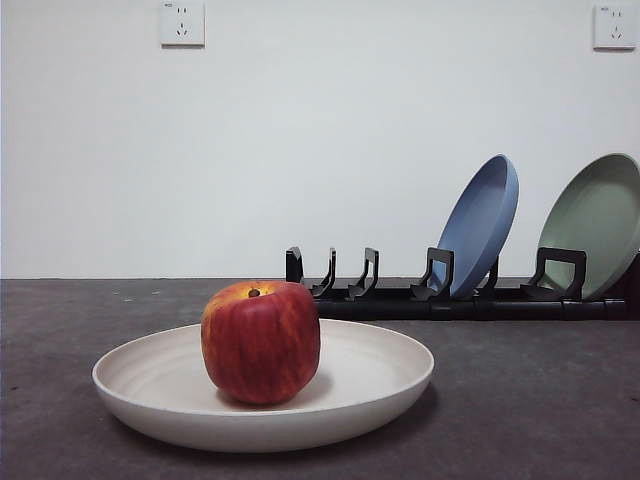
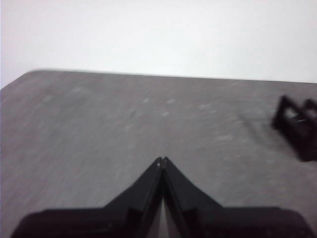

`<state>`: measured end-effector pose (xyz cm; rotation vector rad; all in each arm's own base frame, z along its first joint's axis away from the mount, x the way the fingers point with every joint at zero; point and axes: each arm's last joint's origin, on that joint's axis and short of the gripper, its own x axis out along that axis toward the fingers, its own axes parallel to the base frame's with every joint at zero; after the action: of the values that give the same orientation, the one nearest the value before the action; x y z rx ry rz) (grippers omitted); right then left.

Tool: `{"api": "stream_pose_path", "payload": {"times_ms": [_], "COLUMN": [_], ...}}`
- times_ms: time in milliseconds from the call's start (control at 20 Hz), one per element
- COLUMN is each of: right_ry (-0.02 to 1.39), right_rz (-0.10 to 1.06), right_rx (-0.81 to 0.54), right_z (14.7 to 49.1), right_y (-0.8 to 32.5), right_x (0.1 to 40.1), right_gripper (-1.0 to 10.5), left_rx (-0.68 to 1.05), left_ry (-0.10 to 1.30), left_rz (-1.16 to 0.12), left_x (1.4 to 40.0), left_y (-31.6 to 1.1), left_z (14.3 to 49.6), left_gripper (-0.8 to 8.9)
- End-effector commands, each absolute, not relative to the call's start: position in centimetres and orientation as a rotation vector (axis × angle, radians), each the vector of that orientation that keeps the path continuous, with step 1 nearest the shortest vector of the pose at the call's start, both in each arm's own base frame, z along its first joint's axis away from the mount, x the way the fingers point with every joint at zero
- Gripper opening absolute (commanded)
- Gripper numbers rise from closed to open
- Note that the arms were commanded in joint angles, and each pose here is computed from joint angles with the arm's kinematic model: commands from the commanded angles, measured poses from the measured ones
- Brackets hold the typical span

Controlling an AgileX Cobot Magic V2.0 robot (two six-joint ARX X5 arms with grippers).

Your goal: Take the yellow plate from the plate rack,put the plate on the table,take the apple from the table,put the apple in the plate

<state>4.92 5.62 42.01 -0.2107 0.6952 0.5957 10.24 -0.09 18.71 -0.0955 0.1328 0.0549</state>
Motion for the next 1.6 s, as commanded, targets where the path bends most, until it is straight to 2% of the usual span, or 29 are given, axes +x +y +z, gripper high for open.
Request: {"api": "stream_pose_path", "payload": {"times_ms": [50, 250, 650, 1500, 1600], "right_ry": [0.709, 0.709, 0.709, 0.711, 0.695], "right_rz": [0.589, 0.589, 0.589, 0.59, 0.541], "right_rx": [-0.213, -0.213, -0.213, -0.215, -0.225], "right_z": [42.0, 42.0, 42.0, 42.0, 42.0], "right_y": [5.5, 5.5, 5.5, 5.5, 5.3], "right_x": [4.8, 4.8, 4.8, 4.8, 5.0], "right_gripper": [0.0, 0.0, 0.0, 0.0, 0.0], "left_rx": [-0.1, -0.087, 0.061, 0.032, 0.031], "left_ry": [0.141, 0.172, 0.167, 0.206, 0.213], "left_rz": [0.096, 0.122, 0.05, 0.053, 0.053], "left_x": [10.1, 9.9, 9.6, 9.8, 9.8], "left_y": [0.3, 0.6, 0.4, 0.4, 0.4], "left_z": [17.2, 14.9, 15.0, 14.7, 14.6], "left_gripper": [-0.03, -0.03, -0.03, -0.03, -0.03]}}
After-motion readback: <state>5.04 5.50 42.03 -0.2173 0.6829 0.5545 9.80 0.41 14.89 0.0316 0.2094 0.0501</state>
